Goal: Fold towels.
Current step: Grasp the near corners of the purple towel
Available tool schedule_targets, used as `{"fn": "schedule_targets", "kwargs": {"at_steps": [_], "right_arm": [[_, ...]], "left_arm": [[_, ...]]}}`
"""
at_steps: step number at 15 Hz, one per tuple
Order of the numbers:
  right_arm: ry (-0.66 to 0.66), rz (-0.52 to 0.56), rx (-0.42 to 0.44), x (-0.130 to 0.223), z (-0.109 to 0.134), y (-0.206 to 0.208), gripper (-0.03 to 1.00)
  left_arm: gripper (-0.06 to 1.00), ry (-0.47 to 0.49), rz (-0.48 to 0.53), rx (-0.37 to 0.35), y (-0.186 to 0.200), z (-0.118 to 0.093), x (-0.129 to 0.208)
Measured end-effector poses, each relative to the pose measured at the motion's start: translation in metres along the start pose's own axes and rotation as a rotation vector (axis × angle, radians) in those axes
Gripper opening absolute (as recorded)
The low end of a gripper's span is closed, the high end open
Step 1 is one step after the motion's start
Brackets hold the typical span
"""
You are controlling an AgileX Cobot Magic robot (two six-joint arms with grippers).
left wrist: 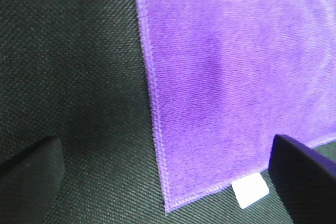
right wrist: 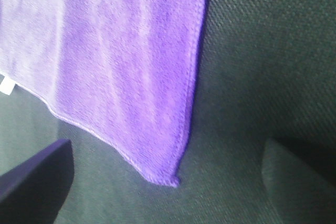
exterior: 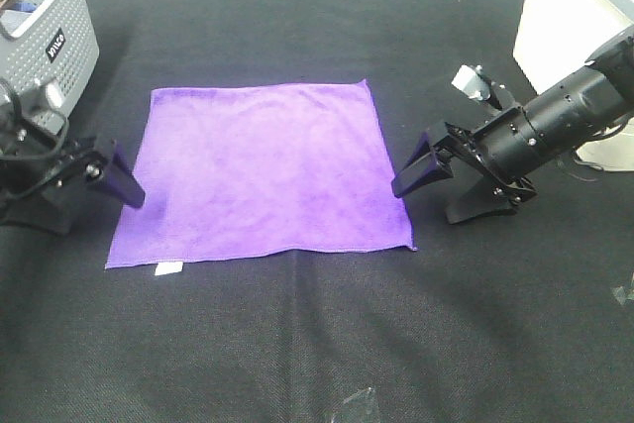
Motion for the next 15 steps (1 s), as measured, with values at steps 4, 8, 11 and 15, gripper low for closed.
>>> {"fn": "schedule_targets", "kwargs": {"at_steps": [4, 8, 11, 15], "right_arm": [[-0.017, -0.006, -0.015, -0.001, 0.0, -0.002, 0.89], [-0.039, 0.001, -0.014, -0.001, 0.0, -0.006, 0.81], [0.004, 0.027, -0.02, -0.002, 0.02, -0.021, 0.76], [0.069, 0.049, 0.001, -0.004, 0.049, -0.044, 0.69]], "left_arm": [[0.99, 0.002, 0.013, 0.005, -0.001, 0.0, 0.0], [0.96, -0.022, 0.032, 0.005, -0.007, -0.008, 0.005], [0.88, -0.016, 0.074, 0.043, -0.024, -0.028, 0.016], [0.72, 0.044, 0.122, 0.115, -0.048, -0.056, 0.031]]}}
Point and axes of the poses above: a point on each arm's last joint axis where the gripper is mounted, y pointing back along that axis away from the gripper, z along the wrist's bending axis when the last joint is at zero, x = y × z, the point moved 5 cm from there along -y, pointing out along that axis toward the gripper, and after that the axes turned 14 degrees about y, right-handed, at the moved point
